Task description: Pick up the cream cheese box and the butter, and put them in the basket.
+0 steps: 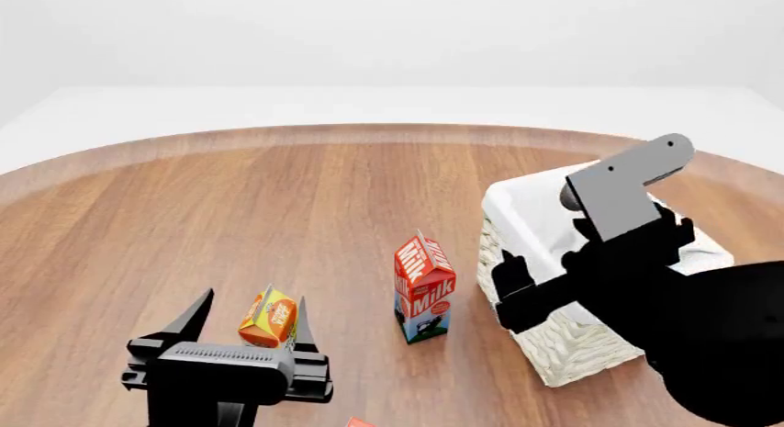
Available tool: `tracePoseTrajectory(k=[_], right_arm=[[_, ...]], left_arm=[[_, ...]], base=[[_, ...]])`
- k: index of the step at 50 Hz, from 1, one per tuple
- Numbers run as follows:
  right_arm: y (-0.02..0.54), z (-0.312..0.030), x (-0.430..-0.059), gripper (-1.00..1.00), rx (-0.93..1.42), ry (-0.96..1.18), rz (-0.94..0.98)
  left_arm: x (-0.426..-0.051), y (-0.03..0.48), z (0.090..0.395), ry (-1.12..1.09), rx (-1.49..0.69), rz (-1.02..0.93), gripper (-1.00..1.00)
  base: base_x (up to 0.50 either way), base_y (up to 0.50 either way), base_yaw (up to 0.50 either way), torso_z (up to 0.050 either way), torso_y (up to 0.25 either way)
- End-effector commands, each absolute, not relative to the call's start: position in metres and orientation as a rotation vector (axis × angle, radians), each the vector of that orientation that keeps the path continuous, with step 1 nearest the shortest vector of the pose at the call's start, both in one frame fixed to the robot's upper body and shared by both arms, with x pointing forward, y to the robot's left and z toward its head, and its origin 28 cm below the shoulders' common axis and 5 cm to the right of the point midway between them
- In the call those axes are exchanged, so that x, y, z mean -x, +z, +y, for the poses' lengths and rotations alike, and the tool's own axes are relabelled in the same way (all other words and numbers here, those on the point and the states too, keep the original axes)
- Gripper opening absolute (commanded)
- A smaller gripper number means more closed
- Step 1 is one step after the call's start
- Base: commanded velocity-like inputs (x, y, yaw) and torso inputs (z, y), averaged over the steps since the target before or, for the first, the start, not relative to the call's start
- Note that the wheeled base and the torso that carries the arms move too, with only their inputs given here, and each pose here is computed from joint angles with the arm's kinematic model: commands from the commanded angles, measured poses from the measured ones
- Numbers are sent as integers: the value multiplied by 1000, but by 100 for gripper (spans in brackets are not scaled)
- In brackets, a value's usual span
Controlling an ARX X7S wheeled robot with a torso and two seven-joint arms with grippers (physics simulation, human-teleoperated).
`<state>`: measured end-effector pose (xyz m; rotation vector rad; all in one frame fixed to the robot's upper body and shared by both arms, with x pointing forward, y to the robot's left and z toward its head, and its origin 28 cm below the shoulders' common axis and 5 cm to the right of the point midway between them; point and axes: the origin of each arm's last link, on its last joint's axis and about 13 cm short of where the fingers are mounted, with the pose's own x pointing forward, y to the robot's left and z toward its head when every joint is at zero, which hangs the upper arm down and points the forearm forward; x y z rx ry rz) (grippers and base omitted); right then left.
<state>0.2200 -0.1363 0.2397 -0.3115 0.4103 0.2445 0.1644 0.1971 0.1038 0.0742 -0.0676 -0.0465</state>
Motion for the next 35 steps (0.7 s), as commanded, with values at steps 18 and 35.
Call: tracePoseTrajectory(k=[18, 35], right_arm=[[222, -129, -175, 100, 477, 592, 392], [211, -124, -157, 100, 534, 721, 422]], left_arm=[[-165, 103, 196, -51, -76, -67, 100], [-165, 103, 196, -53, -76, -66, 100]], base=[[0, 0, 0, 0, 0], [0, 0, 0, 0, 0]])
